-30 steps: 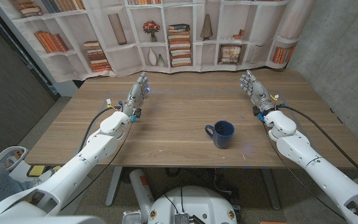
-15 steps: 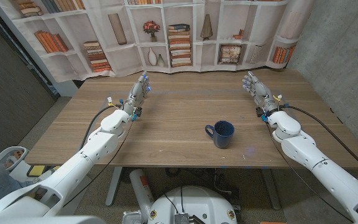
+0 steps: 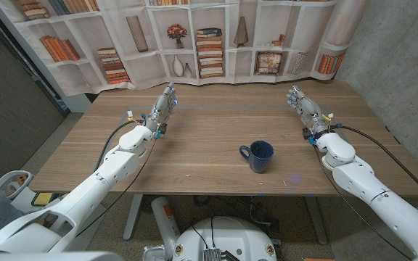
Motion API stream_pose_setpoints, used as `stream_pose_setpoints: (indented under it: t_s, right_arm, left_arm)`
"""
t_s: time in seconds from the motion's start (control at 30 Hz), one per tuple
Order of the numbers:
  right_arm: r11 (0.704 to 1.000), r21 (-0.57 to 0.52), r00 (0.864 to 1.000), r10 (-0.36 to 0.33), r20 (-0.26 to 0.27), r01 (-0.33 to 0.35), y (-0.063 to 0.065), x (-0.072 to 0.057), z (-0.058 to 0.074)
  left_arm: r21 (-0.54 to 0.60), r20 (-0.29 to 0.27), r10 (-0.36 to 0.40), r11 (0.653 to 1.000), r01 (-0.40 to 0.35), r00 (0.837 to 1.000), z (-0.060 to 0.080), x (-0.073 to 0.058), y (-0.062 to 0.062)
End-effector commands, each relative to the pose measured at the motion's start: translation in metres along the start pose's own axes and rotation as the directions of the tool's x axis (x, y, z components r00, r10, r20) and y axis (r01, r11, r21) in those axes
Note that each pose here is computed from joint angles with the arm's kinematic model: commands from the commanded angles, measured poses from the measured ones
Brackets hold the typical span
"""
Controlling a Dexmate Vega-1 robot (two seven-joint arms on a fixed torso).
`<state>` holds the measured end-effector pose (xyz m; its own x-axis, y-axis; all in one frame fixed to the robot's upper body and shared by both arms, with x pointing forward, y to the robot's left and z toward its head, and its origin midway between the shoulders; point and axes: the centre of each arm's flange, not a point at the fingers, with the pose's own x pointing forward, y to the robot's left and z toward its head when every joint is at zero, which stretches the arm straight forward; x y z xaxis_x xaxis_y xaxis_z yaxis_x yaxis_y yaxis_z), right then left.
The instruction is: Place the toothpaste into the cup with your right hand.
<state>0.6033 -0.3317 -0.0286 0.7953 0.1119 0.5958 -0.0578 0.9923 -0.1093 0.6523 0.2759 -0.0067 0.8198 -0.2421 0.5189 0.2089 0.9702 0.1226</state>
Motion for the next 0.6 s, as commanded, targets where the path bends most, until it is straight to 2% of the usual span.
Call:
stream_pose_setpoints:
  t_s: [0.03,0.3,0.6]
  right_arm:
    - [0.998,-0.063,1.000,-0.024,0.018,0.025,-0.009,-0.020,0.005]
    - [0.993,-0.094,0.998,-0.064,0.030,0.066,-0.014,-0.037,0.008]
    - [0.990,-0.119,0.996,-0.077,0.039,0.081,-0.016,-0.049,0.012]
  left_arm:
    - [0.011,-0.005,-0.027,1.000,0.027,1.000,0.002,0.009,-0.006]
    - [0.024,0.001,-0.037,0.999,0.037,0.999,0.009,0.010,-0.006]
    - [0.028,0.015,-0.042,0.999,0.042,0.999,0.013,0.010,-0.008]
